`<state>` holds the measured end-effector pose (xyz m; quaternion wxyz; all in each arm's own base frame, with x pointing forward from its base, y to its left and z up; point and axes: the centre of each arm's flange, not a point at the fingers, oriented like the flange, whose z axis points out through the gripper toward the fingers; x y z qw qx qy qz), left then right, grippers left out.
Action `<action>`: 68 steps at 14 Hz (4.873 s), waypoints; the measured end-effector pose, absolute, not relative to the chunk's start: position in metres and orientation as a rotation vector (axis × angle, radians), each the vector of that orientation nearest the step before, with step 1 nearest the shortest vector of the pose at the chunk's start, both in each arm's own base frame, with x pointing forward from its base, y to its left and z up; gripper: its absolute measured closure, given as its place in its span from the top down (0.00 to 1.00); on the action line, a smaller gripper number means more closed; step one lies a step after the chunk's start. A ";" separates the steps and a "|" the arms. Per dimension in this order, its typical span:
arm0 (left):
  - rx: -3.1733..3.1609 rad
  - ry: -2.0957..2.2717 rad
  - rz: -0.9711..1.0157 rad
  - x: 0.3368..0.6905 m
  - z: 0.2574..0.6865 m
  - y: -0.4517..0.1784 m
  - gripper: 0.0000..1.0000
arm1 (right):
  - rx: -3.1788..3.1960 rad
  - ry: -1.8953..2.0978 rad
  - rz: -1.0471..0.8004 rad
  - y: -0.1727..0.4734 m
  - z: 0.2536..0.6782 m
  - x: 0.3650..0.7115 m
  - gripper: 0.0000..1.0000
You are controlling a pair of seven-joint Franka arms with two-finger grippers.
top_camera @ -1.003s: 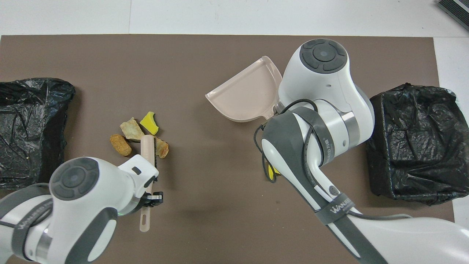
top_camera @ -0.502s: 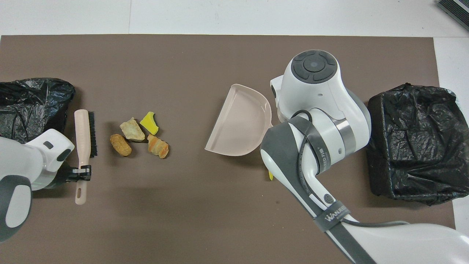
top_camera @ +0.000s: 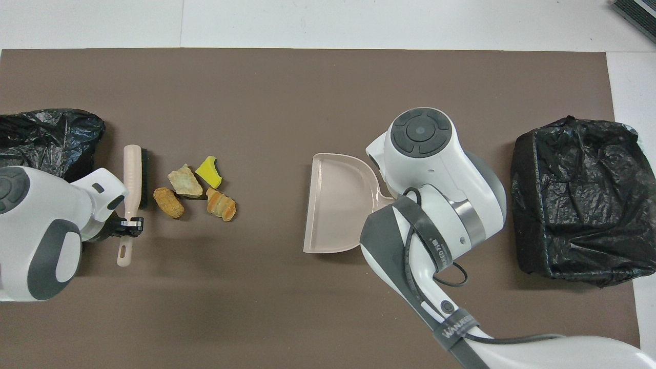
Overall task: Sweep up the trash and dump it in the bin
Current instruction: 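Lift the dustpan with the right gripper while the left gripper lifts the brush, then sweep the bread pieces with the left gripper's brush into the held dustpan, then sweep the remaining bread chunk with the brush into the dustpan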
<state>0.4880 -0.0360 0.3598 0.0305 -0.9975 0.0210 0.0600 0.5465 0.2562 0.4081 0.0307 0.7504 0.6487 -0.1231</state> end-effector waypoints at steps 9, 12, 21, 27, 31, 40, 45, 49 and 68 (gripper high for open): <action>-3.106 0.342 0.161 0.469 0.356 -0.148 0.26 | 2.247 2.054 -0.301 0.278 0.375 0.531 0.33; -3.117 0.440 0.153 0.457 0.352 -0.189 0.26 | 2.243 2.058 -0.274 0.285 0.366 0.531 0.33; -3.230 0.587 0.201 0.401 0.372 -0.307 0.26 | 2.284 2.009 -0.235 0.303 0.346 0.529 0.33; -3.189 0.487 0.159 0.448 0.432 -0.243 0.26 | 2.267 2.012 -0.233 0.304 0.347 0.529 0.33; -3.098 0.643 0.087 0.497 0.424 -0.174 0.26 | 2.252 2.008 -0.236 0.302 0.348 0.530 0.33; -2.981 0.887 0.270 0.495 0.359 -0.239 0.26 | 2.229 2.006 -0.262 0.300 0.347 0.530 0.33; -2.974 0.965 0.468 0.444 0.399 -0.269 0.26 | 2.227 2.005 -0.272 0.299 0.347 0.529 0.33; -3.002 0.800 0.588 0.420 0.456 -0.229 0.26 | 2.227 2.005 -0.272 0.299 0.347 0.529 0.33; -3.183 0.008 0.294 0.348 0.363 -0.266 0.26 | 2.193 2.009 -0.306 0.301 0.346 0.526 0.33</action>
